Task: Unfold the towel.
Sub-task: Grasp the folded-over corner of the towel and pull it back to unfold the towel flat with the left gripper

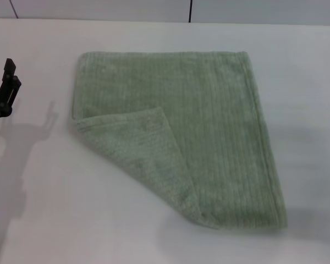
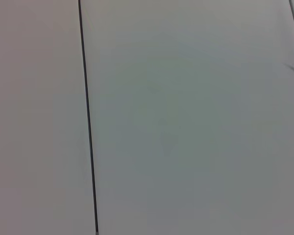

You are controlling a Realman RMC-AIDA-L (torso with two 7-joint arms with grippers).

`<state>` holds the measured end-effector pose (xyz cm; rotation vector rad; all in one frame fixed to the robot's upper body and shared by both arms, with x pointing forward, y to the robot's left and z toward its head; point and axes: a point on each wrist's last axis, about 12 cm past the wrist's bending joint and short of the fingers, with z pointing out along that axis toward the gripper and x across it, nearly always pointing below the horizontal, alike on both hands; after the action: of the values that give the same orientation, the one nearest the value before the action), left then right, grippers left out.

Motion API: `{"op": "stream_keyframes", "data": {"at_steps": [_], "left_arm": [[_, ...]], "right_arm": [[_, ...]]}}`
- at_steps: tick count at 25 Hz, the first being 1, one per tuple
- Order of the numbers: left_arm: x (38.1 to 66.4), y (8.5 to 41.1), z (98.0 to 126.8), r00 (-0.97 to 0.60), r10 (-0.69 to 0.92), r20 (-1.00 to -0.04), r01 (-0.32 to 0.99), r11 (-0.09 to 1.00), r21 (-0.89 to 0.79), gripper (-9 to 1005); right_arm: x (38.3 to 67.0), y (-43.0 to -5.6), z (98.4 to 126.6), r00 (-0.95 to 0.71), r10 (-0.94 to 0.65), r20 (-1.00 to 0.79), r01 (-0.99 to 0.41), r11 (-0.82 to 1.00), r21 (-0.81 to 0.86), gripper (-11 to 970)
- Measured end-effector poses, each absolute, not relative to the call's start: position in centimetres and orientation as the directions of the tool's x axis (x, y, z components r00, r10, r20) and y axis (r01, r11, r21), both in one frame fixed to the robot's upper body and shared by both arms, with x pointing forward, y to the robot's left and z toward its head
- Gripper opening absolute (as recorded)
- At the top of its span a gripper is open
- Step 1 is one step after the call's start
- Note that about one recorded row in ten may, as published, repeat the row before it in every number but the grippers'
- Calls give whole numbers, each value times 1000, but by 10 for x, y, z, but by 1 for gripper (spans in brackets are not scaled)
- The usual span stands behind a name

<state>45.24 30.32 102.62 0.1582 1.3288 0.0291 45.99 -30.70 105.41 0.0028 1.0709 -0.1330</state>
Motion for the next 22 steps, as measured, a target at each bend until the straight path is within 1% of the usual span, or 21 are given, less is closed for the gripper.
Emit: {"op": "stream_keyframes", "data": {"at_steps": [22], "left_arm": [[452, 302, 1029, 260, 102, -960, 72, 990, 124, 779]], "right_arm": [[459, -307, 1054, 475, -106, -874, 110, 992, -61, 630]]}}
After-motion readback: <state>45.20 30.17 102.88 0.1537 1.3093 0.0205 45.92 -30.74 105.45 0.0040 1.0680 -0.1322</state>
